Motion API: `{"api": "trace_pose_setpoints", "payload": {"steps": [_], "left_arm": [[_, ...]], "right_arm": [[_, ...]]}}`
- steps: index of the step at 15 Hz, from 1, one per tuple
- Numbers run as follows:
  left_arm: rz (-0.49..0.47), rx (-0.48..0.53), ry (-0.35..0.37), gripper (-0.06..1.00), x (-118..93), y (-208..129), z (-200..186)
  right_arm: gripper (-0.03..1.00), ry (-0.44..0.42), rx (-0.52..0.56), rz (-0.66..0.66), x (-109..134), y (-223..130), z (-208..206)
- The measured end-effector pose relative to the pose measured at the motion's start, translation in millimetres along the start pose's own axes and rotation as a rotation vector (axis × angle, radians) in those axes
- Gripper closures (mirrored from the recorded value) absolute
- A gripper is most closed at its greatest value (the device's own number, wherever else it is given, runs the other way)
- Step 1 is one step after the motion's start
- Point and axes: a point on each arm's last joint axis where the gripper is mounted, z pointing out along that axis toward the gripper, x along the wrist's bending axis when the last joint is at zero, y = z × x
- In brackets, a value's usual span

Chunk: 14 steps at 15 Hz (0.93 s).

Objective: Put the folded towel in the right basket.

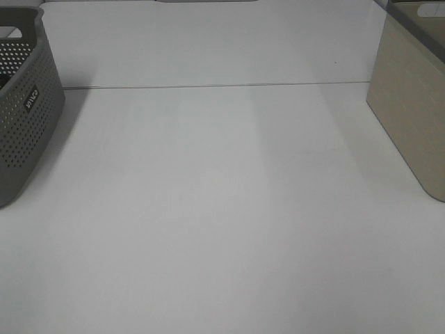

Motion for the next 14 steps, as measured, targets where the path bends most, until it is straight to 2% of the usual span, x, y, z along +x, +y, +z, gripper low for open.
{"api": "trace_pose_setpoints", "payload": {"steps": [2, 3, 8, 10, 14], "left_arm": [[0.0, 0.0, 0.0, -0.03, 0.0, 0.0, 0.0], [0.0, 0.0, 0.0, -0.03, 0.0, 0.0, 0.0], [0.0, 0.0, 0.0, -0.03, 0.0, 0.0, 0.0], [0.0, 0.0, 0.0, -0.03, 0.0, 0.0, 0.0], [0.0, 0.0, 0.0, -0.03, 0.0, 0.0, 0.0]], "right_arm": [[0.3, -0.012, -0.051, -0.007, 1.9, -29.0, -1.2], [0.3, -0.03, -0.157, -0.02, 4.1, -59.7, -6.3], [0.3, -0.077, -0.476, -0.043, 6.3, -95.5, -17.2], [0.3, -0.081, -0.52, -0.045, 6.4, -99.1, -15.0], [0.3, -0.081, -0.535, -0.045, 6.5, -99.2, -15.7]]}}
